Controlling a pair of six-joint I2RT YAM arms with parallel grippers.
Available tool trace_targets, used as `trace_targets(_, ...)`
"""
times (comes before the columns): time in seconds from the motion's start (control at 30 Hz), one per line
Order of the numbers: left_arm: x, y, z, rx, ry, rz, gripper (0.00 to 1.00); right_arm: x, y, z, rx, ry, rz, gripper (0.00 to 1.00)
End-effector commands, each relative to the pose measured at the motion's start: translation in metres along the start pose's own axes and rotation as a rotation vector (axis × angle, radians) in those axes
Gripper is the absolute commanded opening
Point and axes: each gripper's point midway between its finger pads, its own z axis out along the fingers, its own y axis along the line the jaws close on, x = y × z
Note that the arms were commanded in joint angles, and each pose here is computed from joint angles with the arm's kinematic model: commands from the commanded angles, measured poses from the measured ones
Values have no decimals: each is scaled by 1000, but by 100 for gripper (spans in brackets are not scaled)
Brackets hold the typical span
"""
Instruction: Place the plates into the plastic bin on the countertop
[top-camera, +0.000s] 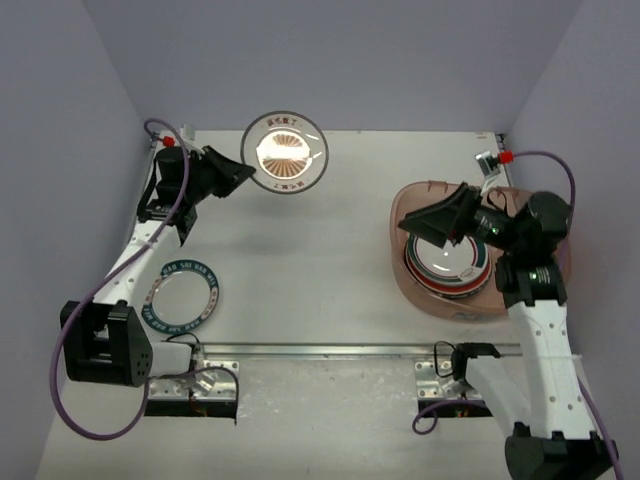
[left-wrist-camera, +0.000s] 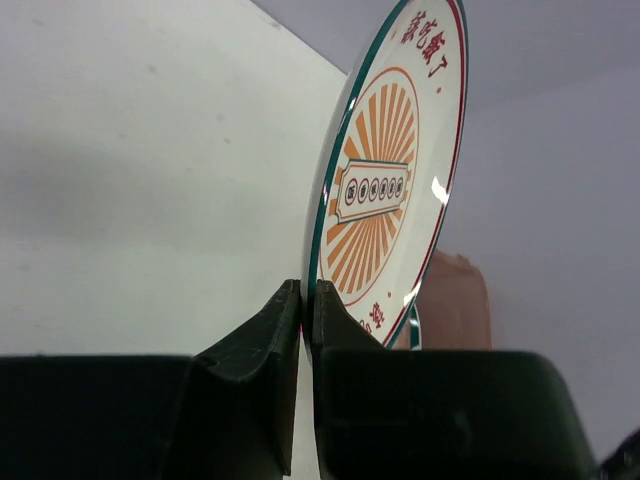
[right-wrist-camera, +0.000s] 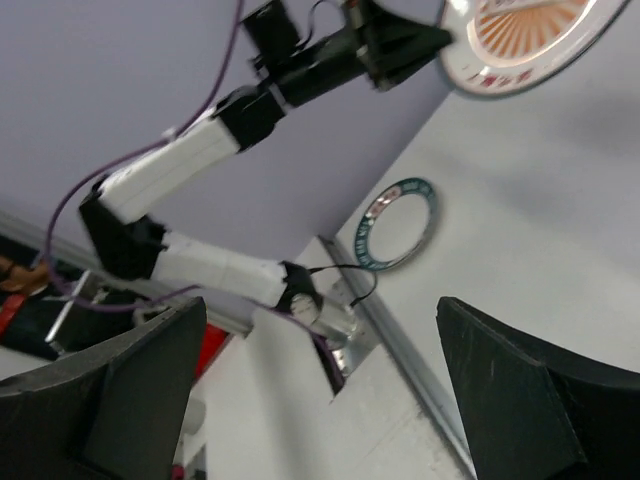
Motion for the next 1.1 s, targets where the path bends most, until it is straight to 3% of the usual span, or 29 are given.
trace_targets(0.0, 77, -76, -27, 294, 205, 107, 0, -1, -62, 0, 284, 83, -22, 92)
trace_targets(0.17, 133, -118, -58, 468, 334, 135, 0, 0, -110, -2, 453, 115, -20, 88)
trace_targets(0.27, 150, -131, -69, 521, 368, 142, 0, 13, -122, 3, 457, 151, 0, 75)
trace_targets(0.37, 163, -137, -74, 558, 387, 136, 0, 21, -133, 3, 479, 146, 9, 57)
trace_targets(0.47, 175, -139, -74, 579, 413, 111, 0, 31, -126, 10, 386, 164, 38, 8)
trace_targets(0.5, 177, -139, -72, 580, 417, 105, 0, 33, -126, 11, 377, 168, 45, 1)
trace_targets(0.6, 176, -138, -65, 554, 403, 95, 2, 34, -126, 9, 382, 159, 45, 0)
trace_targets(0.67, 166, -125, -53, 429, 343, 109, 39, 26, -132, 0, 441, 116, 41, 0)
trace_targets(0.73, 147, -100, -47, 249, 241, 149, 84, 8, -148, -28, 565, 17, 71, 0)
trace_targets(0.77, 138, -88, -50, 182, 193, 164, 100, -1, -157, -44, 629, -41, 91, 0)
trace_targets(0.9, 102, -54, -81, 4, 9, 225, 100, -26, -186, -110, 926, -282, 138, 0)
trace_targets(1.07, 81, -12, -122, -198, -66, 345, 100, -28, -207, -164, 1095, -509, 222, 0)
